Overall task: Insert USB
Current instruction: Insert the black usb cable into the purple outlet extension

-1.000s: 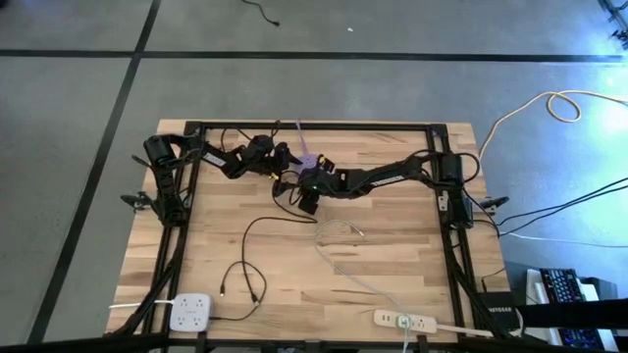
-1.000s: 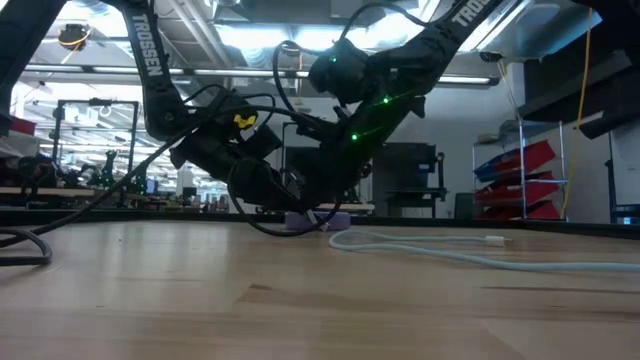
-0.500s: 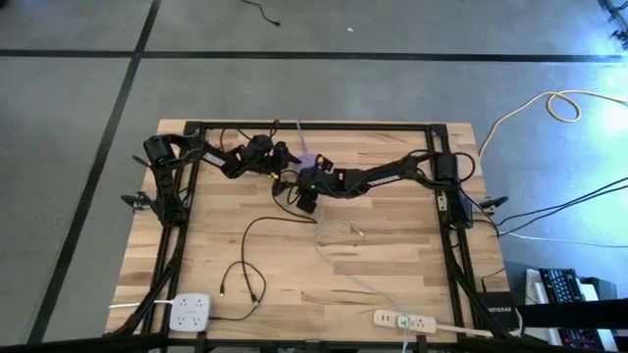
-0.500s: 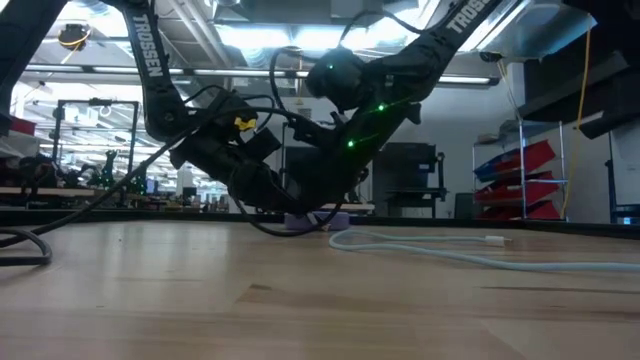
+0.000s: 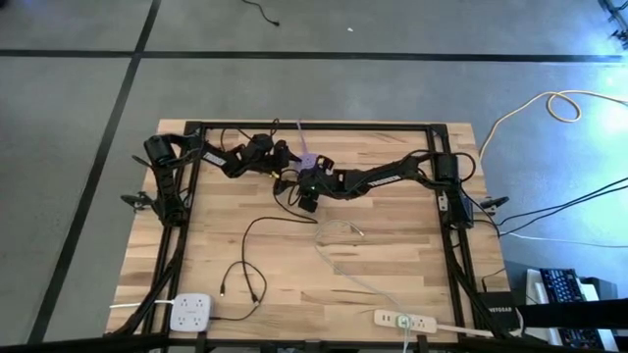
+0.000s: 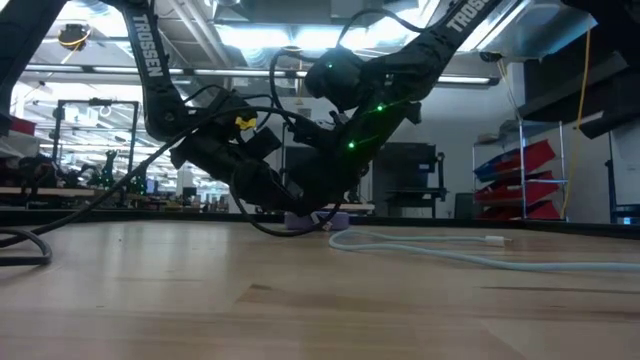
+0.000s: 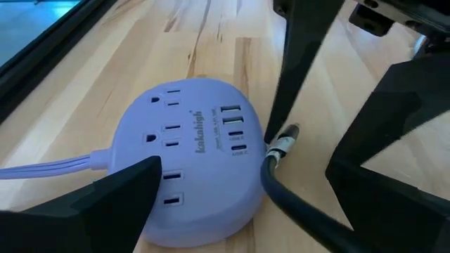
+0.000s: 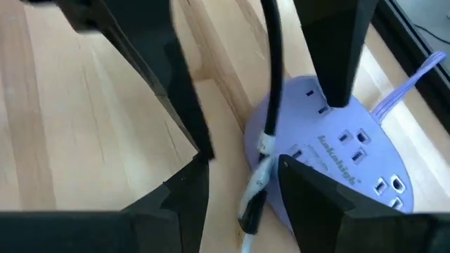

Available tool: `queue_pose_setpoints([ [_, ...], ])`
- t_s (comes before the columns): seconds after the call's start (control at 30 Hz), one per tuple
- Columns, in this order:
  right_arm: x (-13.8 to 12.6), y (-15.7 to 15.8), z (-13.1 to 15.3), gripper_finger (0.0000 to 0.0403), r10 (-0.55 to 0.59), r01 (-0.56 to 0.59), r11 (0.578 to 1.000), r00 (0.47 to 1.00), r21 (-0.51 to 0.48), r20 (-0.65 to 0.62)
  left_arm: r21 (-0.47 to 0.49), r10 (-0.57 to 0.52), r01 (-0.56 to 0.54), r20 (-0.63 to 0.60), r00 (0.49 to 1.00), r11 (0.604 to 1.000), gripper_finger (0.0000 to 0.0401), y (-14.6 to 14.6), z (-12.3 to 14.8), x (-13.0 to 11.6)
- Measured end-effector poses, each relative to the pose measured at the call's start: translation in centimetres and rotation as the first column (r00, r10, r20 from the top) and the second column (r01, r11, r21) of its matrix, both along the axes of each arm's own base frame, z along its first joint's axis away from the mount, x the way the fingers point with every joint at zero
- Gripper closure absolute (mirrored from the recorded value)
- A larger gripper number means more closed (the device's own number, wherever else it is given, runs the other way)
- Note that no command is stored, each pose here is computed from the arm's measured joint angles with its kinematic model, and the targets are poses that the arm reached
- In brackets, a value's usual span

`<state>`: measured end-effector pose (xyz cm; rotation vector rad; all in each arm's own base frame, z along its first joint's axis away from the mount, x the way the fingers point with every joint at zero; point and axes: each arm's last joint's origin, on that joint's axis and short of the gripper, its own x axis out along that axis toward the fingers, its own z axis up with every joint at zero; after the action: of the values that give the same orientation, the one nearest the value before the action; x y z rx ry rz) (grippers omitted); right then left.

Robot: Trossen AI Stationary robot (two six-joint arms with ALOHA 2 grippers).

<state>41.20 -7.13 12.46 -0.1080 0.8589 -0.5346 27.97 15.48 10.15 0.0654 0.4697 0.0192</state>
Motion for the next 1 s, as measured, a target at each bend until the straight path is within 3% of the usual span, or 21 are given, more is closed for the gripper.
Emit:
queue_pose_setpoints([
  [0.17, -0.4, -0.2, -0.2, 0.0253, -0.029, 0.029, 0.999, 0.999, -0.015, -0.044, -0.005, -0.013, 0.013, -0.001, 1.000, 1.000, 0.0002, -0.2, 0.0, 0.0],
  [0.57, 0.0, 0.1, -0.1, 0.0253, 0.044, -0.044, 0.997, 0.999, 0.063, 0.003, 0.001, 0.001, -0.001, -0.004, 1.000, 1.000, 0.0001, -0.1, -0.1, 0.0],
  [1.0, -0.4, 0.7, -0.7, 0.0253, 0.093, -0.086, 0.987, 0.994, 0.137, -0.049, -0.001, 0.007, -0.007, -0.005, 1.000, 1.000, 0.0002, -0.1, -0.1, 0.0],
])
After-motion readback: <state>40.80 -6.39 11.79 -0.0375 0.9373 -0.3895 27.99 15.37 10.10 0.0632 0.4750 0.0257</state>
